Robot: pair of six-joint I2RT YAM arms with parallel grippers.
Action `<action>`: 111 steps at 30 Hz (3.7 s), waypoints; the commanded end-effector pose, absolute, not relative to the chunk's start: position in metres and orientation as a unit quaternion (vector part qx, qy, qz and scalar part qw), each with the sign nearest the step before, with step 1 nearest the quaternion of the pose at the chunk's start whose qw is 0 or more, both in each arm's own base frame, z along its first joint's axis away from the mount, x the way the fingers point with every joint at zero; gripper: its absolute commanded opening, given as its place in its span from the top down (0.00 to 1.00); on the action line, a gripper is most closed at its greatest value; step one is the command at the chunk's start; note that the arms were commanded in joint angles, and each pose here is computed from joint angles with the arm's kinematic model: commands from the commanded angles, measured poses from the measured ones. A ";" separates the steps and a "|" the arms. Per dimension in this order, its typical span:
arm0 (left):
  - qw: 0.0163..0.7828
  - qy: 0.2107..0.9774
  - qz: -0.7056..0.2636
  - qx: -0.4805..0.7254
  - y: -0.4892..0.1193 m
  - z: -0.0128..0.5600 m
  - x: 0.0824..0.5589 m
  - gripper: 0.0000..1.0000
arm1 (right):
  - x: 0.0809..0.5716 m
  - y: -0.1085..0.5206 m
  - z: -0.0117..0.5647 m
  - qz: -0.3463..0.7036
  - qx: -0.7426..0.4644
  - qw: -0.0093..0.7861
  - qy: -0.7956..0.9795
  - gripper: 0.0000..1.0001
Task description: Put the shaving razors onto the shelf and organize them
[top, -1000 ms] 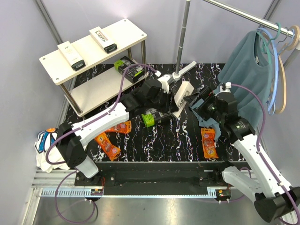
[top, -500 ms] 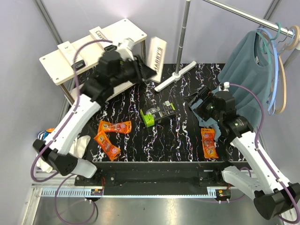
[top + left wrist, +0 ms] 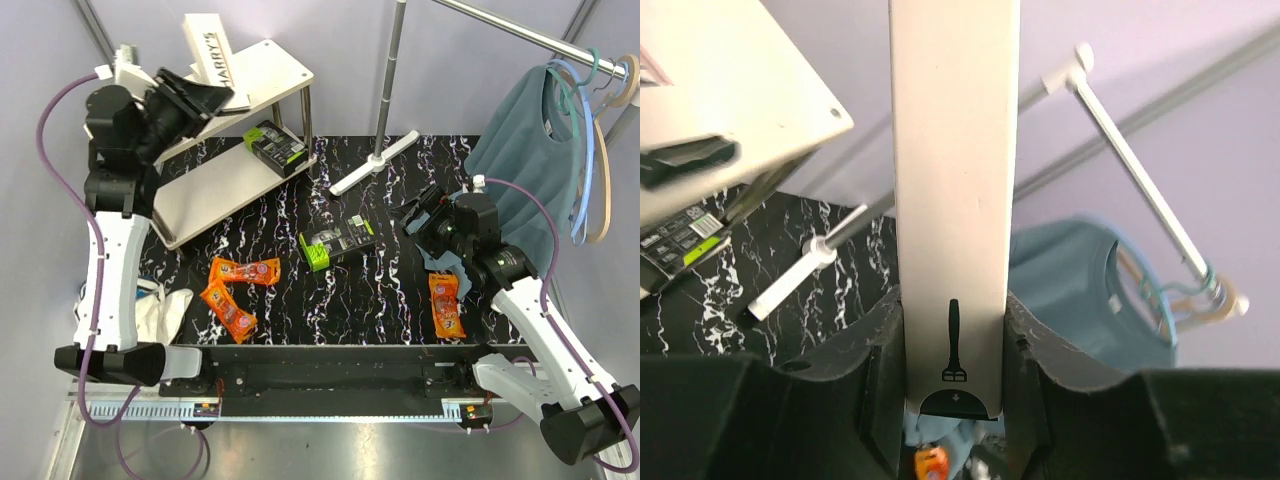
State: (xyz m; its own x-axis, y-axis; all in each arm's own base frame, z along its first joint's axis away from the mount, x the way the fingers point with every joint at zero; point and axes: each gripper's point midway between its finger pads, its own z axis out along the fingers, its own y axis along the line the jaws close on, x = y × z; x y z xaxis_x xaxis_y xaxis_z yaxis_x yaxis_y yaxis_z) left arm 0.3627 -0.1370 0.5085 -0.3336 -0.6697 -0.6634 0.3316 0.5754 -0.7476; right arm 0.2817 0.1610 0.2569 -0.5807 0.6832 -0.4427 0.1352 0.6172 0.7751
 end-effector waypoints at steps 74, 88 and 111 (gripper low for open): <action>0.551 0.680 -0.366 -0.317 0.002 0.455 0.479 0.48 | 0.279 0.167 0.244 0.364 0.229 0.373 0.822 0.00; 0.564 0.677 -0.372 -0.292 -0.007 0.471 0.470 0.50 | 0.279 0.168 0.244 0.364 0.227 0.373 0.823 0.00; 0.609 0.688 -0.333 -0.212 -0.046 0.485 0.516 1.00 | 0.281 0.170 0.234 0.360 0.220 0.363 0.831 0.00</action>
State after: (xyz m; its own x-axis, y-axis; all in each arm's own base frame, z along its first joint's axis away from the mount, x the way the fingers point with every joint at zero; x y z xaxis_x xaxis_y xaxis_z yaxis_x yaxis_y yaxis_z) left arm 0.5028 -0.0509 0.4804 -0.2060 -0.7090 -0.6744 0.1112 0.6678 -0.7360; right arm 0.2794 0.1646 0.2304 -0.6276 0.6458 -0.4348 0.1472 0.6469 0.7483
